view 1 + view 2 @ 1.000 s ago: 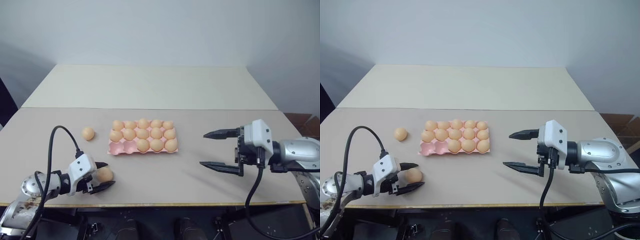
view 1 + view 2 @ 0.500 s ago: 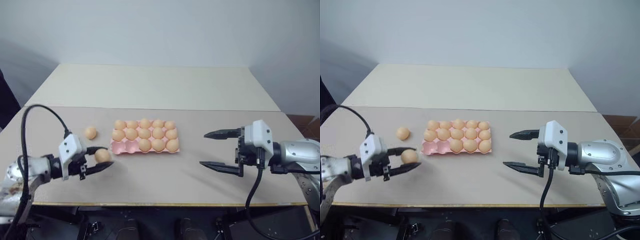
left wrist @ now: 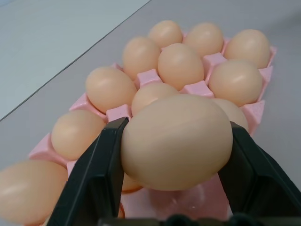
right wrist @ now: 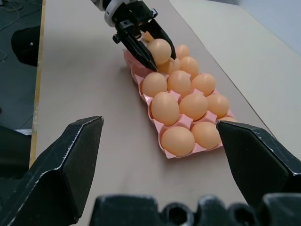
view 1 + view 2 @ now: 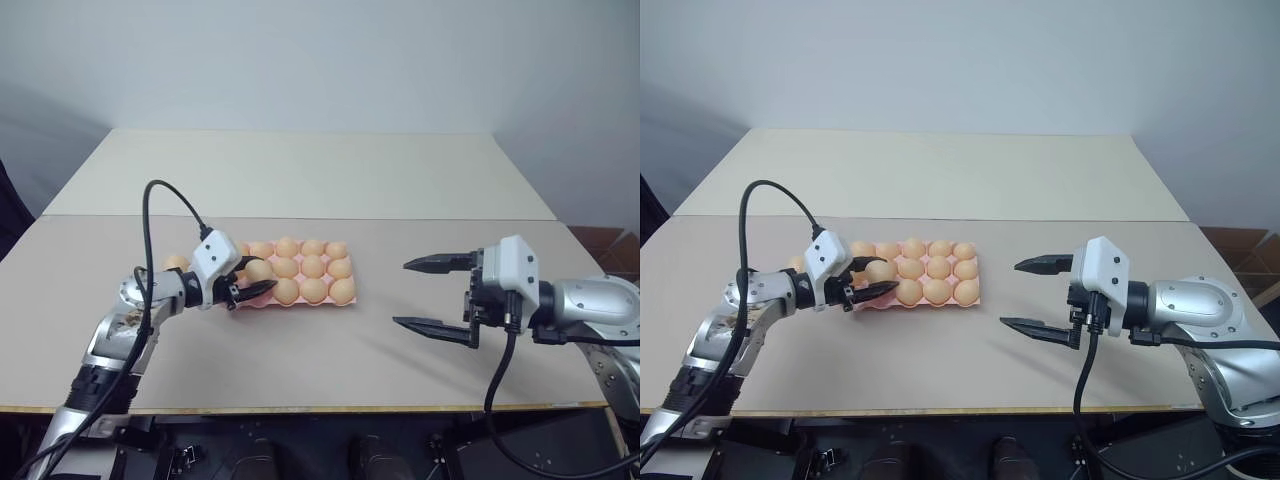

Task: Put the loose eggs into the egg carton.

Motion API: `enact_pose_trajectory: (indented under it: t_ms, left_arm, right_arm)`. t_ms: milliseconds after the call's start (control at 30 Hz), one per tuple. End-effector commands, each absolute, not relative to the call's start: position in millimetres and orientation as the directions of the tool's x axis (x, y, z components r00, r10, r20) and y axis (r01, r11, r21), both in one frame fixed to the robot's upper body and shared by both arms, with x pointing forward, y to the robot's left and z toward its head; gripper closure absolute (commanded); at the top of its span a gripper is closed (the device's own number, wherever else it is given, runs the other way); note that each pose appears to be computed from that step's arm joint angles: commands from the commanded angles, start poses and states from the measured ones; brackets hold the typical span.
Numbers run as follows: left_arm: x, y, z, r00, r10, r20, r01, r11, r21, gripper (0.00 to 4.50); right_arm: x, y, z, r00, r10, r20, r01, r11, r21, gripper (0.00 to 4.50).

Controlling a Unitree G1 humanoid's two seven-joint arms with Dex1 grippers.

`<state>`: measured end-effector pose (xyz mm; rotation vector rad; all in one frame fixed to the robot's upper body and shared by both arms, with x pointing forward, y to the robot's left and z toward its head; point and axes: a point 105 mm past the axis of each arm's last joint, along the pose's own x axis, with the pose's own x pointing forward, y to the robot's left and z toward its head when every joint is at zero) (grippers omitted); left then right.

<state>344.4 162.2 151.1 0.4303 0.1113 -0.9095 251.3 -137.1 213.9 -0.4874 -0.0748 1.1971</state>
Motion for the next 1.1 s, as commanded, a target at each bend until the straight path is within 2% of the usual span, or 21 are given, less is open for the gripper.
enact_pose_trajectory:
  t_ms: [33, 67, 100, 400, 600, 767, 900, 1100]
  left_arm:
    - [339, 161, 158, 0.581, -0.769, -0.265, 0.806, 0.5, 0.315, 0.5]
    - [337, 162, 160, 0.574, -0.776, -0.26, 0.81, 0.494, 0.316, 0.19]
    - [335, 163, 162, 0.571, -0.781, -0.253, 0.811, 0.49, 0.319, 0.06]
    - [311, 204, 189, 0.669, -0.723, -0.169, 0.725, 0.586, 0.362, 0.06]
    - [266, 251, 198, 0.747, -0.644, -0.165, 0.659, 0.683, 0.314, 0.06]
    - [231, 277, 184, 0.817, -0.513, -0.262, 0.576, 0.746, 0.335, 0.06]
    - [215, 271, 185, 0.823, -0.509, -0.254, 0.567, 0.766, 0.304, 0.06]
    - [207, 261, 185, 0.833, -0.507, -0.223, 0.552, 0.791, 0.264, 0.06]
  right_arm:
    - [247, -135, 222, 0.384, 0.906, -0.176, -0.854, 0.276, -0.442, 0.0]
    - [246, -135, 222, 0.384, 0.906, -0.175, -0.854, 0.277, -0.441, 0.0]
    - [246, -135, 222, 0.385, 0.907, -0.174, -0.854, 0.278, -0.44, 0.0]
    - [247, -136, 222, 0.381, 0.907, -0.176, -0.855, 0.274, -0.44, 0.0]
    - [250, -139, 218, 0.369, 0.91, -0.189, -0.868, 0.266, -0.419, 0.0]
    - [254, -140, 217, 0.356, 0.915, -0.19, -0.877, 0.258, -0.405, 0.0]
    - [255, -141, 213, 0.343, 0.918, -0.2, -0.885, 0.245, -0.395, 0.0]
    - [255, -140, 210, 0.313, 0.925, -0.216, -0.9, 0.216, -0.379, 0.0]
